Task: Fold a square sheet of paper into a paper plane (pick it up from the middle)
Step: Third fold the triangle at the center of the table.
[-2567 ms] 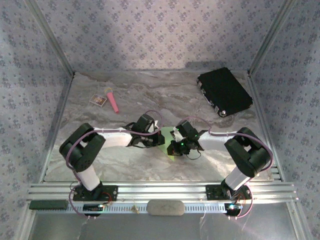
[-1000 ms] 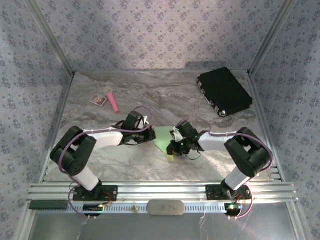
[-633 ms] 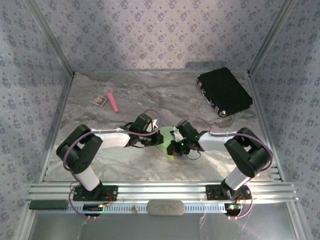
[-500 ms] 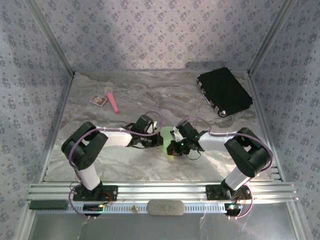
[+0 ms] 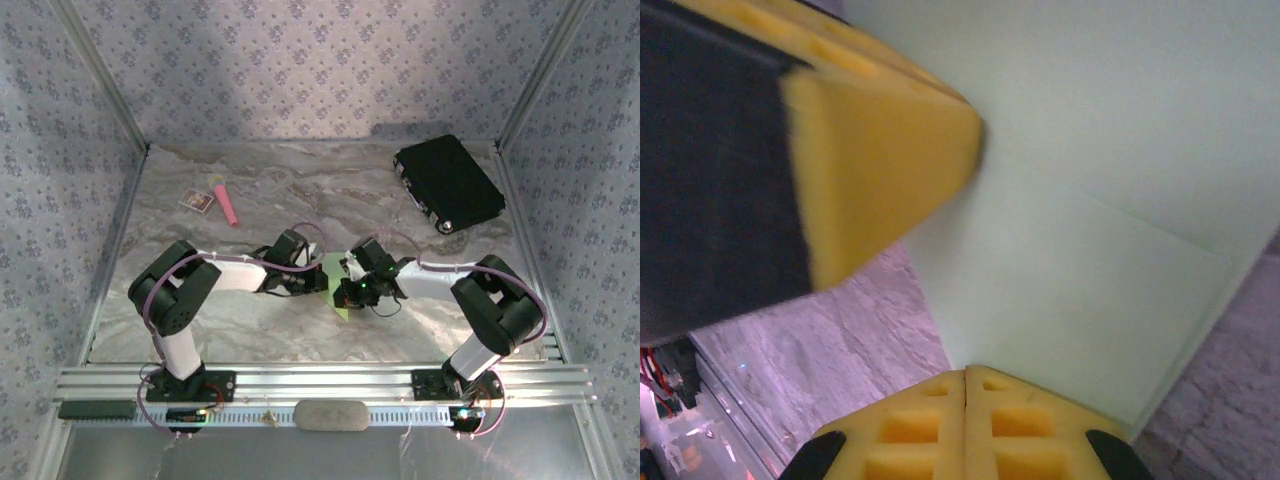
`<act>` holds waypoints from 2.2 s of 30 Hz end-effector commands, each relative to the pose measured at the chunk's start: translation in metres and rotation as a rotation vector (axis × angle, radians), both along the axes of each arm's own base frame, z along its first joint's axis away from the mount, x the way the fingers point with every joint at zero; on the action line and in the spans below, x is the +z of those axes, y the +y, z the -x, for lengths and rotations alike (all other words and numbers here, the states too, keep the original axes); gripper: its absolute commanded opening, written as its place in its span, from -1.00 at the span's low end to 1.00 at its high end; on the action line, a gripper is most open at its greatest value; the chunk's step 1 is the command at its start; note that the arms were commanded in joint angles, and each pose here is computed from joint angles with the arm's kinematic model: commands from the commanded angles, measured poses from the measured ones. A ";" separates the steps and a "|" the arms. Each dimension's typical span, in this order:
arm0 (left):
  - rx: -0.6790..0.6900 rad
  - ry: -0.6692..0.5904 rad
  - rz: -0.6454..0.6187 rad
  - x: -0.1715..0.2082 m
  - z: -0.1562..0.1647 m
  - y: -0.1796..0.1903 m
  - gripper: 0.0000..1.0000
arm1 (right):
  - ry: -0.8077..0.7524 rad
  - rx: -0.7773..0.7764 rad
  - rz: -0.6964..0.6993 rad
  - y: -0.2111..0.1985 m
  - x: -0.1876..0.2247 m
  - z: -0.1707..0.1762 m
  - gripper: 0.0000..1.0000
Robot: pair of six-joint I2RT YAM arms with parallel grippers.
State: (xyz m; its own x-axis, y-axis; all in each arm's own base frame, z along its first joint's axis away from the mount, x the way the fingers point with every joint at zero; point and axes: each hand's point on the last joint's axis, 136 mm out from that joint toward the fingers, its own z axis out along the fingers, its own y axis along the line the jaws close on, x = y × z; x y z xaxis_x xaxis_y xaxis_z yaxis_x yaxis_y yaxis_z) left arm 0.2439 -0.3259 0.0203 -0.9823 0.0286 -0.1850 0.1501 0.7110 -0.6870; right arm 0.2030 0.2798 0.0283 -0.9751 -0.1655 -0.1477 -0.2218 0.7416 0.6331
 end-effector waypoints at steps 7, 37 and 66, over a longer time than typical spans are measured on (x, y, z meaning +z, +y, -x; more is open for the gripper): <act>0.032 0.043 -0.080 -0.025 0.005 0.018 -1.00 | -0.020 0.038 -0.021 0.020 0.010 -0.011 -0.99; 0.051 0.062 -0.092 -0.033 0.003 0.023 -1.00 | 0.058 0.000 0.083 -0.042 -0.029 0.053 -0.89; 0.056 0.040 -0.055 -0.019 0.001 0.019 -1.00 | -0.048 -0.029 0.035 -0.017 0.011 0.005 -0.89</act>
State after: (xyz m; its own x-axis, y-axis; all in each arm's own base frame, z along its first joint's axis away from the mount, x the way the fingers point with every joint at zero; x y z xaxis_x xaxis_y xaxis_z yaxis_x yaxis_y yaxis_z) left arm 0.2454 -0.3267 0.0202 -0.9847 0.0178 -0.1734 0.1368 0.6949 -0.7060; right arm 0.1872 0.2570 0.0416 -0.9727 -0.1391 -0.1857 -0.2240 0.7717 0.5952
